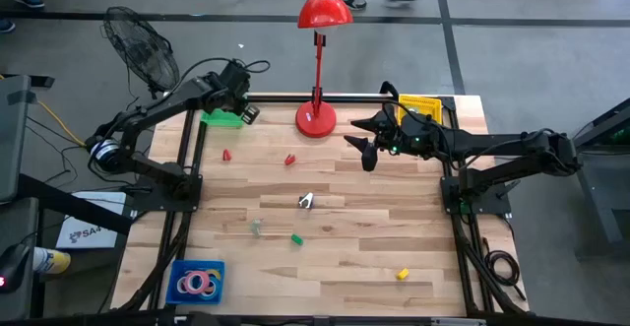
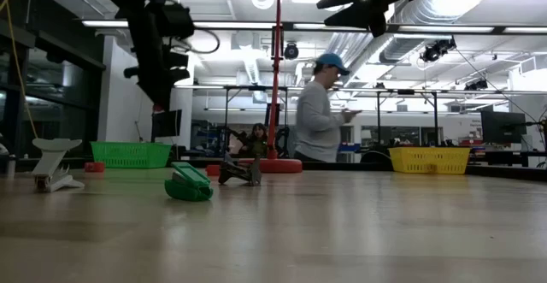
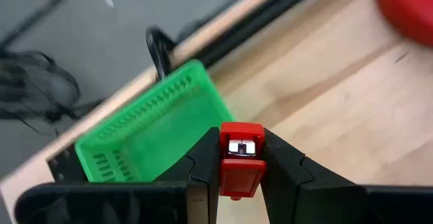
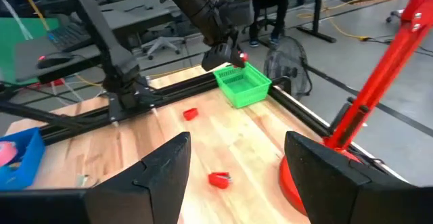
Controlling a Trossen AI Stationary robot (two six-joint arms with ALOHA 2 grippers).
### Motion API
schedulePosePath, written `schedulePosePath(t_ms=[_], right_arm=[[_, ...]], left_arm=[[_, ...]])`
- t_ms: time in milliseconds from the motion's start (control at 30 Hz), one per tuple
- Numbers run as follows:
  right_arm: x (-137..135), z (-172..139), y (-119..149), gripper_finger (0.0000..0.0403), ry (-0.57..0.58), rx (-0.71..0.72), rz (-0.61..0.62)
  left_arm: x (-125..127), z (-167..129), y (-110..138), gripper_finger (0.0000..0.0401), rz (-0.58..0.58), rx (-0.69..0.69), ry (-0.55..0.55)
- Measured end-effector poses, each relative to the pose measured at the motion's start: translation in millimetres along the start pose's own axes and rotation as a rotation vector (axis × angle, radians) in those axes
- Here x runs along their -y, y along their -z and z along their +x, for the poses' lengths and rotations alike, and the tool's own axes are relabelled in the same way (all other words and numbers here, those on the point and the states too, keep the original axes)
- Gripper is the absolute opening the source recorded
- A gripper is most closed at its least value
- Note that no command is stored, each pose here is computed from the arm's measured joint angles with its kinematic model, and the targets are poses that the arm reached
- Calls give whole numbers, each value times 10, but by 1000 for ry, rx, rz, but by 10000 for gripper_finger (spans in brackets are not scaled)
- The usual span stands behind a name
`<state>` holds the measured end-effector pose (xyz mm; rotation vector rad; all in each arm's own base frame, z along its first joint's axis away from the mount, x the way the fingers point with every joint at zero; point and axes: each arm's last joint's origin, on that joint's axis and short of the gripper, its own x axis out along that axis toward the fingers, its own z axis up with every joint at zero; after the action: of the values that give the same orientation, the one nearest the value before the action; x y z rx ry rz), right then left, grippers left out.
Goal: Pick and place Stapler, Stapler remover, tape
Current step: Put the bottom right red stapler into the green basket, then put the yellow stapler into the green basket
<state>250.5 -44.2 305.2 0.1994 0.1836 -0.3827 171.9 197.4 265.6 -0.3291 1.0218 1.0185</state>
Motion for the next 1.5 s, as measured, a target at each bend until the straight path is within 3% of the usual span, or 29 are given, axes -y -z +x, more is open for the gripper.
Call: schedulePosePath(t_ms=[467, 733, 900, 1133, 1367, 1500], right_arm=[[30, -2, -6, 231, 103, 24, 43], [32, -2, -6, 231, 110, 26, 56], [32, -2, -4, 231, 110, 24, 55], [34, -2, 64, 231, 84, -51, 62], [29, -11, 152, 231, 19, -158, 46], [8, -28, 228, 231, -93, -263, 41]], left_arm=[[-331, 607, 50, 72, -103, -208, -19], [-314, 694, 59, 130, -101, -233, -3], [-313, 695, 61, 159, -101, -234, 1], [-327, 541, 33, 167, -70, -175, 59], [-333, 262, 16, 168, 32, -66, 217], [-307, 103, 17, 168, 53, -9, 292]])
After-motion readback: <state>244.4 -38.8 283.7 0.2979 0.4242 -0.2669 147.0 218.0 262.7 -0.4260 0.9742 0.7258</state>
